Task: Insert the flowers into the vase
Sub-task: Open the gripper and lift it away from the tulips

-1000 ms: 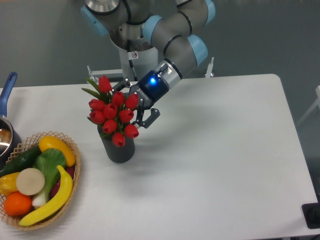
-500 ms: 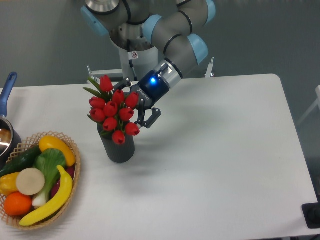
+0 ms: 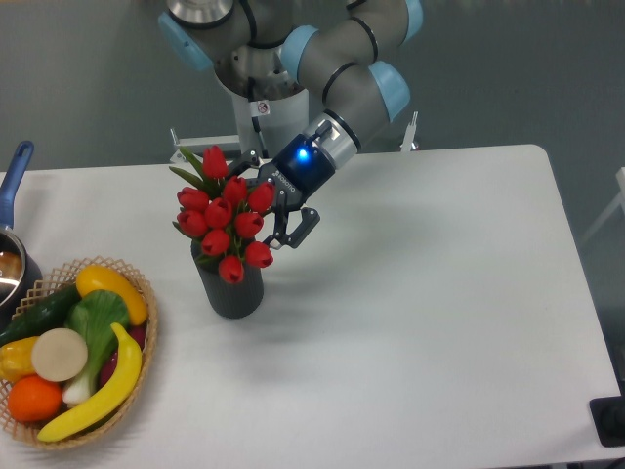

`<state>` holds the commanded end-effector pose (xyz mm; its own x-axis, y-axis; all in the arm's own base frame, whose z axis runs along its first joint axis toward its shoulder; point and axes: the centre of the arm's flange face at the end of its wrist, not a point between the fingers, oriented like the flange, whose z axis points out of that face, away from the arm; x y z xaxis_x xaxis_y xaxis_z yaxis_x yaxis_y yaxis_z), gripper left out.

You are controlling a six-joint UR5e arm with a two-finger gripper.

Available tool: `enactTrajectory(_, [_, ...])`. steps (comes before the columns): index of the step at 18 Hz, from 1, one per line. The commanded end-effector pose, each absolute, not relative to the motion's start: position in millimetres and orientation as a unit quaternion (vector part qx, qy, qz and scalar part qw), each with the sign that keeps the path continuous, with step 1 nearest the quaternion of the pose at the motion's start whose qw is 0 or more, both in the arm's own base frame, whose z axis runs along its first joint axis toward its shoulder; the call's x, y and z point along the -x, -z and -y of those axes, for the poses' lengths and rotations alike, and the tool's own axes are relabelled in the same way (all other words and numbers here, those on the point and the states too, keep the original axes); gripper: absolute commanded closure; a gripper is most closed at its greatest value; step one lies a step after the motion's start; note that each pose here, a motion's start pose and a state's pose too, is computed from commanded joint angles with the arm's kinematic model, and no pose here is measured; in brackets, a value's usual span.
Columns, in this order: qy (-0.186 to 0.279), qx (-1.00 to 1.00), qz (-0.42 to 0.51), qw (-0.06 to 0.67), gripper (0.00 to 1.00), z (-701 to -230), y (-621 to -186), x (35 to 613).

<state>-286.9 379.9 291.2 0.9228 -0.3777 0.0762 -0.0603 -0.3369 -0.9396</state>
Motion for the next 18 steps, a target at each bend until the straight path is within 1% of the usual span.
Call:
enactTrajectory(5, [0.121,0.833,-0.139,0.521,0.00,-374.0,-294.9,287.9])
enactTrajectory(8, [0.113,0.836,-0.128,0.522,0.00,-366.2,-299.6,294.3])
enactTrajectory(10, [0.099,0.838,-0.121,0.523,0.00,-358.3,-305.8,303.7])
enactTrajectory(11, [0.089,0.839,-0.115,0.524,0.00,-352.5,-310.4,312.1])
enactTrajectory(13, [0.054,0.857,-0.109,0.501,0.00,-339.7,-322.4,333.8])
enactTrajectory(18, [-0.027,0.911,-0.098,0.400,0.00,-313.5,-341.6,383.3])
